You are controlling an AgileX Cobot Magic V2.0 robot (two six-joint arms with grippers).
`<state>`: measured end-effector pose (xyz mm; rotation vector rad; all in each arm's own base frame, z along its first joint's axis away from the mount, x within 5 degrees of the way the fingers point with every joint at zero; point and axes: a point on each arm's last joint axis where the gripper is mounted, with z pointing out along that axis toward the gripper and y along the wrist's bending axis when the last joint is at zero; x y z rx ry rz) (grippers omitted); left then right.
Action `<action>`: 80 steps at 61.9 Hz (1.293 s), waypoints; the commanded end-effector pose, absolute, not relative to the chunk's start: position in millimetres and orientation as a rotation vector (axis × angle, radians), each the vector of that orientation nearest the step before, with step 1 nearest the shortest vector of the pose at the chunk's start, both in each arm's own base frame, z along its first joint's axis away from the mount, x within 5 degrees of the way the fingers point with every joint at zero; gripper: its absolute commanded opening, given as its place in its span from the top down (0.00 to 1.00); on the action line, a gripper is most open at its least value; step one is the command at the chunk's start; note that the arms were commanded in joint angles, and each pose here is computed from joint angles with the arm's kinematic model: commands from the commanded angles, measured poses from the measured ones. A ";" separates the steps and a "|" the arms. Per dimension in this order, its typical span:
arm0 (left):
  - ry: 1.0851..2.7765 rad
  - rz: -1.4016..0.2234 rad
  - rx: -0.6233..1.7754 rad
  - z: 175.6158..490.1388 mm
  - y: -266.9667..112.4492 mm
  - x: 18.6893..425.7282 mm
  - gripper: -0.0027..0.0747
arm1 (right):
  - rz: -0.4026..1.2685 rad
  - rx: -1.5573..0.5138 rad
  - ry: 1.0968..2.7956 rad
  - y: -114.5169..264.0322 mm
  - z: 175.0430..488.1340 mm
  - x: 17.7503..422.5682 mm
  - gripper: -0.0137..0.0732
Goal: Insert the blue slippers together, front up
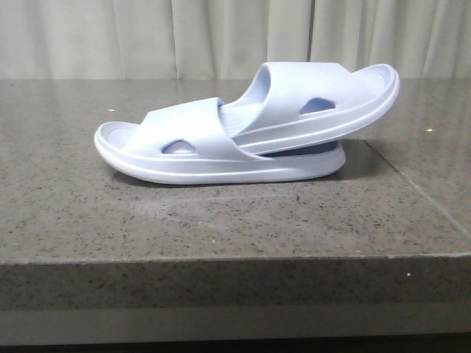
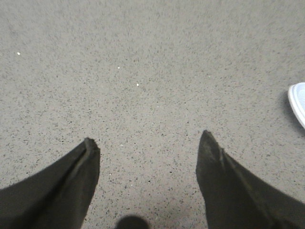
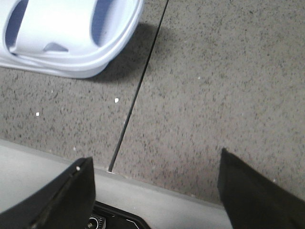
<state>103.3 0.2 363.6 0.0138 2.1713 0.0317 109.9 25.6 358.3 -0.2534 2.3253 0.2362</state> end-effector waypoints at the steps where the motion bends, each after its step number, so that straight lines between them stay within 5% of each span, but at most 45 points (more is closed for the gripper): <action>1: 2.019 0.014 0.007 372.9 0.2 89.8 0.40 | 0.215 -0.234 2.227 23.6 362.5 101.8 0.21; 45: 2.022 0.014 0.009 351.3 0.6 79.7 0.40 | 0.169 -0.153 2.199 17.2 357.8 88.4 0.21; 54: 2.022 0.014 0.009 351.3 0.6 79.7 0.41 | 0.169 -0.153 2.199 17.2 357.9 88.5 0.32; 63: 2.022 0.011 0.009 351.2 0.5 79.7 0.55 | 0.169 -0.153 2.199 17.2 357.9 88.5 0.52; 80: 2.007 0.006 0.008 352.5 0.2 80.3 0.96 | 0.170 -0.153 2.203 17.3 357.5 88.2 0.87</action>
